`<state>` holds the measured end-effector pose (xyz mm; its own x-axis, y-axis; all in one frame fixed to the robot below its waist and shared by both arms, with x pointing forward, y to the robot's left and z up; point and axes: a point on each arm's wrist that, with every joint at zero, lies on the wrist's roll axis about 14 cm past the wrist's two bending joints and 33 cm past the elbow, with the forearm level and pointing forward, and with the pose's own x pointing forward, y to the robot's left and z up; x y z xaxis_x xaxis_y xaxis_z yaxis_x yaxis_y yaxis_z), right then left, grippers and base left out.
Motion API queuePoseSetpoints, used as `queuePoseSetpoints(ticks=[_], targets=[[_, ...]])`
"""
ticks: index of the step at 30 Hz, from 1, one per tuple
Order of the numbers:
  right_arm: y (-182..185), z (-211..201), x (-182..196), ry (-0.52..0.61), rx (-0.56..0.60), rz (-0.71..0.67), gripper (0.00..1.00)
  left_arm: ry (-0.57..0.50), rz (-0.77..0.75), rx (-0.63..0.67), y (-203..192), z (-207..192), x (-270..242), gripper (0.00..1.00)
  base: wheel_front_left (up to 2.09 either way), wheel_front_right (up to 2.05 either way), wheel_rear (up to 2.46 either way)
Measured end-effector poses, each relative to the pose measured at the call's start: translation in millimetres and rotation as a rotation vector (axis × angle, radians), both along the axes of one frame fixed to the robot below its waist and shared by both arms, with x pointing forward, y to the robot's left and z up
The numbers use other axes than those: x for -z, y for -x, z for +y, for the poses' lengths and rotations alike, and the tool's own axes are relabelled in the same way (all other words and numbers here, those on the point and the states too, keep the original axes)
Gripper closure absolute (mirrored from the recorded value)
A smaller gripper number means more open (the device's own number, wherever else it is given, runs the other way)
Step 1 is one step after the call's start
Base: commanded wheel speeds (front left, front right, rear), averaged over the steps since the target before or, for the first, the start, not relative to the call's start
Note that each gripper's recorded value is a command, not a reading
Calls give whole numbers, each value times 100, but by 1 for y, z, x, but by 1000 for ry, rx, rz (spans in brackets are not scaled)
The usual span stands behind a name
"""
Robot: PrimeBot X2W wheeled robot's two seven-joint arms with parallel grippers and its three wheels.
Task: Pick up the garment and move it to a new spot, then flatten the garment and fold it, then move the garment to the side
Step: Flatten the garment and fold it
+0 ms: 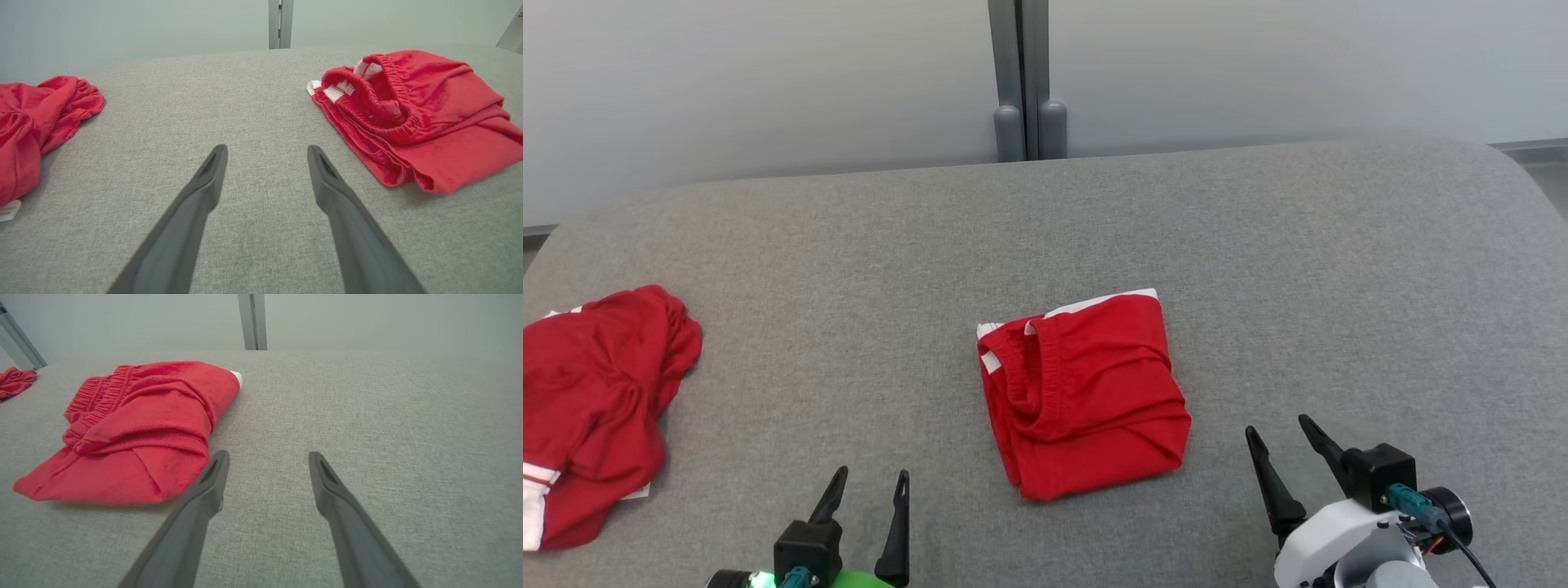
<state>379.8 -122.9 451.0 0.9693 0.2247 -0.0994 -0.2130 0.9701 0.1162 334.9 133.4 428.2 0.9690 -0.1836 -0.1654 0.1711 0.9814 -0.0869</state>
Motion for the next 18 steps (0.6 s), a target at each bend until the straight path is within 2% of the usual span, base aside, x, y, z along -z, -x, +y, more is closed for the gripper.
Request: queuePoseSetpoints(ticks=[17, 18], targets=[[-34, 56, 17, 72, -186, 41, 0, 28, 50, -52, -6, 15, 13, 0, 0, 0, 0], [-34, 59, 20, 74, -195, 47, 3, 29, 54, -57, -5, 17, 15, 0, 0, 0, 0]])
